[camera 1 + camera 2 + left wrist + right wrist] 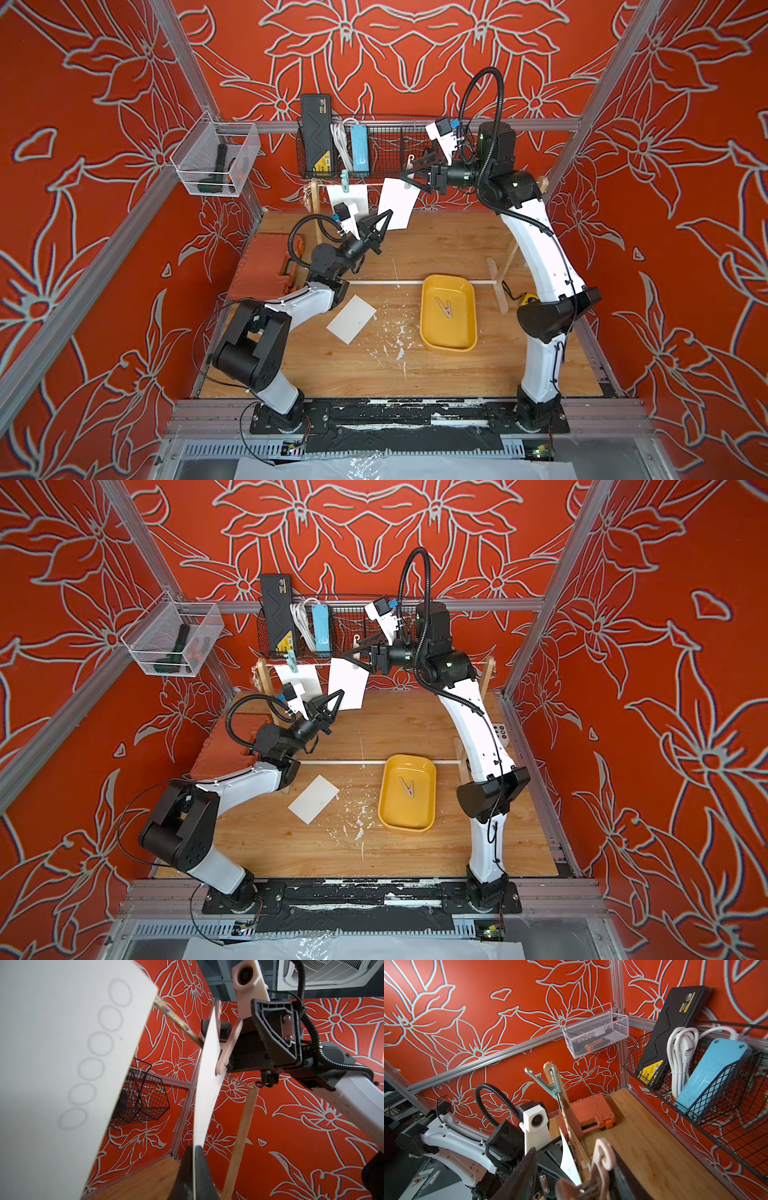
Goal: Remove the postcards from the strings
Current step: Remove the clamp from the clothesline.
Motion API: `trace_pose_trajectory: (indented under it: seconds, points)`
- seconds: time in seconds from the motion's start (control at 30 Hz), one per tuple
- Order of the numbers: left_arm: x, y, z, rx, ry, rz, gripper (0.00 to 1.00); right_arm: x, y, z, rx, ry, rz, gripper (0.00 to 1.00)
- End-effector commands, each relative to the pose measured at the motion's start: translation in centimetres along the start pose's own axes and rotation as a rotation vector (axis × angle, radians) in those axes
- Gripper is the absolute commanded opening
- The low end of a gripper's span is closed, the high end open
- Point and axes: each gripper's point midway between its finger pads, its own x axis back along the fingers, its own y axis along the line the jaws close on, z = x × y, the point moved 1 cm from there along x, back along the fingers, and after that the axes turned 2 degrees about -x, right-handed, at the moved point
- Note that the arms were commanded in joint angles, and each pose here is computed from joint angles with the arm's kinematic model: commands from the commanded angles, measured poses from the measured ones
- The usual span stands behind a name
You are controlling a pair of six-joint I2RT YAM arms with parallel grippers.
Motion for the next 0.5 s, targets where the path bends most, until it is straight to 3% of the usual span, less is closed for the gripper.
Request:
trace_pose_trajectory:
  seconds: [0.0,0.47]
  points:
    - [-0.20,-0.21,-1.43,-0.015,-0.049,0.027,0.00,0.19,1.21,-0.85,0.040,-0.020,-0.027,0.49]
    - [-0.01,-0.10,-1.11,0.020,-0.053,0.040,0.00,-0.02,0.60,-0.58,0.026,-0.017,-0.012,0.46]
